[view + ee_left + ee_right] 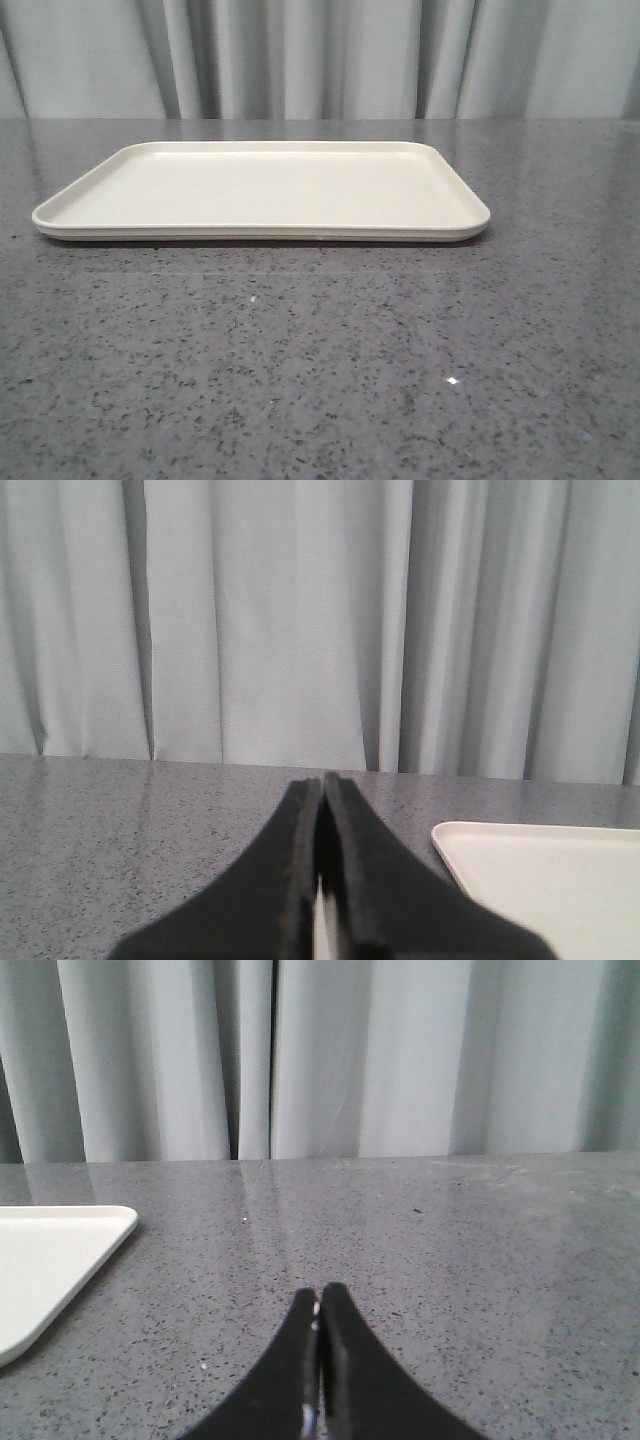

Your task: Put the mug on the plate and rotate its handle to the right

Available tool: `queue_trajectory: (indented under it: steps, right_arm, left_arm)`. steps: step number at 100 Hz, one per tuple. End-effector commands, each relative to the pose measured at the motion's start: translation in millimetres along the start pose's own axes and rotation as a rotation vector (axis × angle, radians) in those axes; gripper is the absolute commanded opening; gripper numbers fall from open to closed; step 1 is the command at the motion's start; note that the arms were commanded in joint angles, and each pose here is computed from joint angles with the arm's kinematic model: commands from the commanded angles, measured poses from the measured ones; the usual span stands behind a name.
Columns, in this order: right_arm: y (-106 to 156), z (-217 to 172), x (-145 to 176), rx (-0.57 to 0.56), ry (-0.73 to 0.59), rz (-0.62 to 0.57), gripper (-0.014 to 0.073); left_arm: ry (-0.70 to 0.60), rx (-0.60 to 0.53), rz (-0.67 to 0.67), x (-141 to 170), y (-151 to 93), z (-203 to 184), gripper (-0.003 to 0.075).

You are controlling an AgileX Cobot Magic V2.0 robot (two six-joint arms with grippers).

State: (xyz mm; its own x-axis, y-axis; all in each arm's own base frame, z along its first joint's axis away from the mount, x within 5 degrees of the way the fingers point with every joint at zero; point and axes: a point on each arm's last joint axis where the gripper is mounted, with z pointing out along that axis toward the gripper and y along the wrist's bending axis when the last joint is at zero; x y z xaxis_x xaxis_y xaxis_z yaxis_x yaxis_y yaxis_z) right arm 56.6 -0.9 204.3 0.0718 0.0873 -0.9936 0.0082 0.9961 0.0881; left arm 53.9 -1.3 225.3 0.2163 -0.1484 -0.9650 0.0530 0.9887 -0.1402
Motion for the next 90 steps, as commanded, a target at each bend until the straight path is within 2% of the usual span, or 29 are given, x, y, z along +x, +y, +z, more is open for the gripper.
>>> queue_trajectory:
  steps: [1, 21, 90]
  right_arm:
    - [-3.9, -1.8, -3.9, 0.044, -0.045, -0.003, -0.0060]
    - [-7.4, -2.1, -5.7, 0.083, -0.065, -0.002, -0.0060]
    - [-9.7, -2.4, -7.0, 0.108, -0.079, -0.002, -0.0060]
  left_arm:
    - [-0.085, 0.013, -0.019, -4.9, -0.7, -2.9, -0.0020]
    - [-0.085, 0.013, -0.019, -4.9, -0.7, -2.9, -0.0020]
    - [-0.091, 0.014, -0.019, -5.4, -0.8, -2.9, -0.0020]
